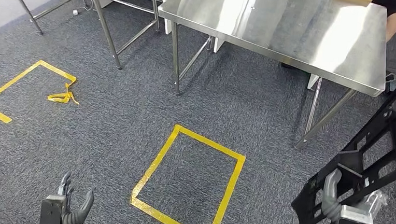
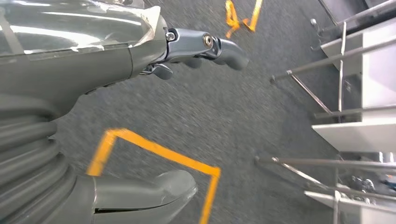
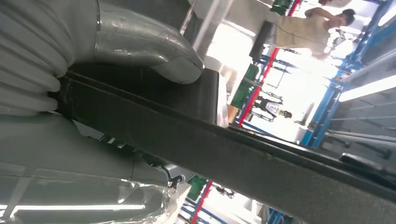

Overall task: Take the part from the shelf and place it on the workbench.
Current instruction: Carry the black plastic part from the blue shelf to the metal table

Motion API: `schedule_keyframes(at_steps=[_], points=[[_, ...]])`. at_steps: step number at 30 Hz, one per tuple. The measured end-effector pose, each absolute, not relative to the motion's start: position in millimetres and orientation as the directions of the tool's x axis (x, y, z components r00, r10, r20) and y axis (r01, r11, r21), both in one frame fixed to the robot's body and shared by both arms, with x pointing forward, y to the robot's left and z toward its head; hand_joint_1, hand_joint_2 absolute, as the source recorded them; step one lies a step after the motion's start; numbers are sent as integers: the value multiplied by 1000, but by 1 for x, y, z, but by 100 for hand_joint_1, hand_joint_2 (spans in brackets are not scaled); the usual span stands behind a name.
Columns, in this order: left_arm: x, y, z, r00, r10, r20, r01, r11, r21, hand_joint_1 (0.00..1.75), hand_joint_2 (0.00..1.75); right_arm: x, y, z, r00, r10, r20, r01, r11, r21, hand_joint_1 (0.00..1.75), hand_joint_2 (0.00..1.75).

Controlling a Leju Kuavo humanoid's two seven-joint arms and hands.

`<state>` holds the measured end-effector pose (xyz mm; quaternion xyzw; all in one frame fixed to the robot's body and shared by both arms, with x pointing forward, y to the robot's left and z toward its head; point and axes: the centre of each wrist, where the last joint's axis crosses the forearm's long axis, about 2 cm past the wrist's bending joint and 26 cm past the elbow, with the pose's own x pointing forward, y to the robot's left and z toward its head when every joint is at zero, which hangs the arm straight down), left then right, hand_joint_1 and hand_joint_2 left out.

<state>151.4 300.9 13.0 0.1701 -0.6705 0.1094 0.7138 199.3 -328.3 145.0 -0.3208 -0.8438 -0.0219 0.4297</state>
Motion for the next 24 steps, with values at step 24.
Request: schedule_keyframes(at_steps=[24], points=[[155, 297, 14, 71, -51, 996, -395, 915, 76, 0, 175, 209, -322, 150, -425, 540, 726, 551, 791, -266, 175, 175]])
